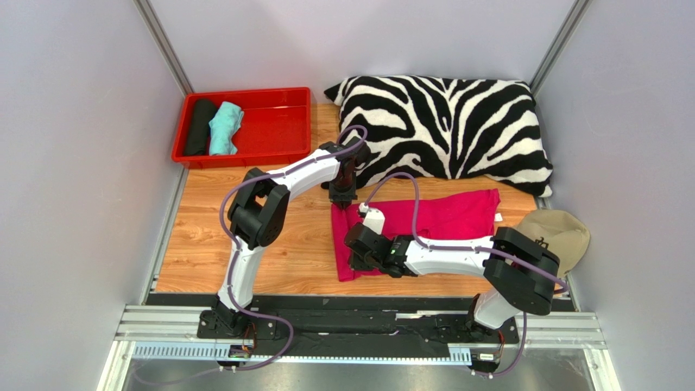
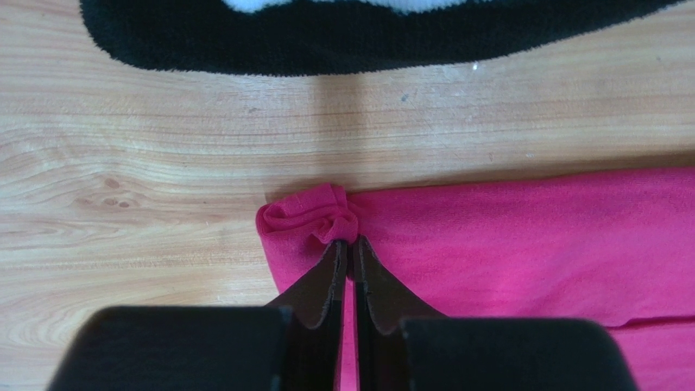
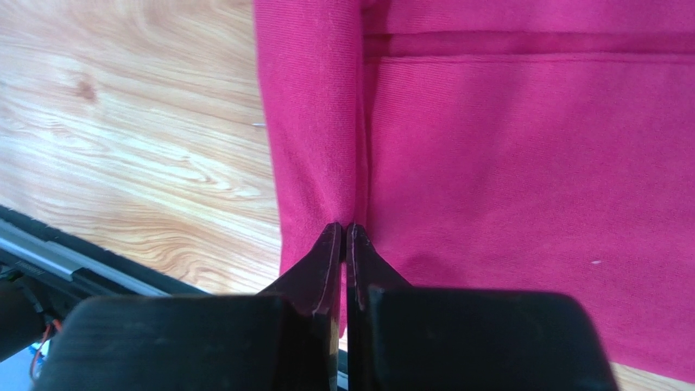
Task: Roll the t-shirts
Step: Roll the T-shirt to the center of the board.
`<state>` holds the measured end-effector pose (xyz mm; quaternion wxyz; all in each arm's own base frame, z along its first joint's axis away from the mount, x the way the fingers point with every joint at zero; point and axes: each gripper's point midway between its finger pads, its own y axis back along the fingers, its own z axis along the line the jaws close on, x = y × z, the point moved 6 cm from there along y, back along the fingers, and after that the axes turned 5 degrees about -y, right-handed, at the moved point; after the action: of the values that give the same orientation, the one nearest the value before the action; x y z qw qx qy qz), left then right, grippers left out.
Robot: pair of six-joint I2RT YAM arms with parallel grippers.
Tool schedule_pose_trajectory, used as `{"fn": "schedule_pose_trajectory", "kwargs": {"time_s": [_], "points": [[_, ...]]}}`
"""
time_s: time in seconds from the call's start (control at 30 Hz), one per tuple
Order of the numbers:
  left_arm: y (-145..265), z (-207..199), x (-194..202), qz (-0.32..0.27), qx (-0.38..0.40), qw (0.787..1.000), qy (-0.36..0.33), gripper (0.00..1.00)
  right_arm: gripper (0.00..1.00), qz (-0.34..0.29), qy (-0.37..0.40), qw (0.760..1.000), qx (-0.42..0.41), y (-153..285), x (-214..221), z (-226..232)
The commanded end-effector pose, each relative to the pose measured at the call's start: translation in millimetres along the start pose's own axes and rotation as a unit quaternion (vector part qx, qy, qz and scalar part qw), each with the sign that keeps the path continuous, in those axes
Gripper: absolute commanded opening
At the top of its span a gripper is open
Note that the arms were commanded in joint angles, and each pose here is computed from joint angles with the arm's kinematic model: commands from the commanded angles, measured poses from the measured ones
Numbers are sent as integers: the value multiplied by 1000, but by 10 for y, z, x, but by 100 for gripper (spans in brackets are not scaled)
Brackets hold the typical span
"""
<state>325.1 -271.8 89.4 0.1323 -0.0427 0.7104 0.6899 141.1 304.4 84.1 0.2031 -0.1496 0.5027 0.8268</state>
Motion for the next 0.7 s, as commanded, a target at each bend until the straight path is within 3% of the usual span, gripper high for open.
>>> {"fn": "schedule_pose_trajectory", "kwargs": {"time_s": [0.0, 0.1, 0.2, 0.33, 0.47, 0.67], "points": [[129, -73, -88, -26, 29, 999, -23, 17, 2, -10, -19, 1000, 4, -58, 1, -83], [253, -92, -141, -46, 51, 997, -41, 35, 1, -6, -26, 1000, 2, -82, 15, -107], [389, -98, -172, -60, 74, 994, -54, 46, 1, -1, -30, 1000, -3, -91, 24, -117], [545, 45, -174, -71, 91, 992, -48, 49, 1, 5, -33, 999, -7, -96, 27, -117], [759, 243, -58, -80, 155, 985, -16, 50, 1, 7, -36, 999, -10, -89, 27, -116], [709, 481, 247, -67, 210, 975, 19, 50, 0, 11, -41, 999, -16, -95, 10, -104]]}}
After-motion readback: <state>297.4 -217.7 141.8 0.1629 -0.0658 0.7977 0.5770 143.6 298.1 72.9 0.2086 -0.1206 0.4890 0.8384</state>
